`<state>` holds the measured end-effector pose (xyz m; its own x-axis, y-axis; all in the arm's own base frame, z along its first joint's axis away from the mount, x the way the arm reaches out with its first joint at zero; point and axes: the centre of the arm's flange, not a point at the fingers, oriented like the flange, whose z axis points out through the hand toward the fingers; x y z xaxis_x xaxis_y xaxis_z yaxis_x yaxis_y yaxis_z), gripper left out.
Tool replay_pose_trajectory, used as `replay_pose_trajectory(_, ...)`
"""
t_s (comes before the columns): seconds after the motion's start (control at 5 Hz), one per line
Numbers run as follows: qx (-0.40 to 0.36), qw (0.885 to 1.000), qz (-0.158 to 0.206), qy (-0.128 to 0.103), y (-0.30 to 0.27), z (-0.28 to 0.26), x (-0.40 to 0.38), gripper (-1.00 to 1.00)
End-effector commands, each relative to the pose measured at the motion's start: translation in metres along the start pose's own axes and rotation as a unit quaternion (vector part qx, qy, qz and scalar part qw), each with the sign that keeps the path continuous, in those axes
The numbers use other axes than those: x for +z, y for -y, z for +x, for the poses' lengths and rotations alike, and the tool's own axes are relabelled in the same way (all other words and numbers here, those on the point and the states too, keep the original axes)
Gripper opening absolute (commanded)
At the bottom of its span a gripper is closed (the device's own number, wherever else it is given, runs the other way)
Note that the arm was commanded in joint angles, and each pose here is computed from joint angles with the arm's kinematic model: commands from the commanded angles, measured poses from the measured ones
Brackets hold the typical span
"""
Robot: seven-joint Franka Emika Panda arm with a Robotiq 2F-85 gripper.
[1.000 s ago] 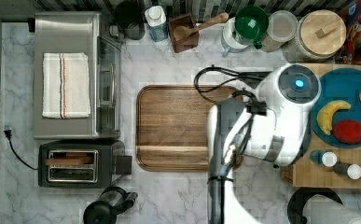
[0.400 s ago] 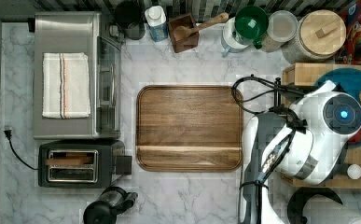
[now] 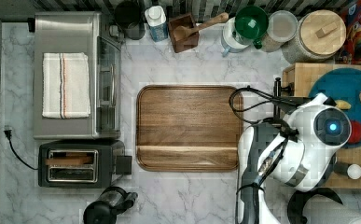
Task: Open the drawer.
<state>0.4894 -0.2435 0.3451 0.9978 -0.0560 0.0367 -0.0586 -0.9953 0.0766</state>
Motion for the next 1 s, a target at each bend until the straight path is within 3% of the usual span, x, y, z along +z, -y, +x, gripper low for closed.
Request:
replay_pose_trajectory(0.2, -0.022, 0.998, -0.016, -0.050, 0.011, -0.003, 0.024, 1.00)
replay_pose_trajectory(0.8, 0.001, 0.995, -0.028, -0.098, 0.015, -0.012, 0.054, 1.00)
replay_pose_trajectory(1.0, 0.000, 0.994, -0.029, -0.102, 0.020, -0.011, 0.061, 1.00)
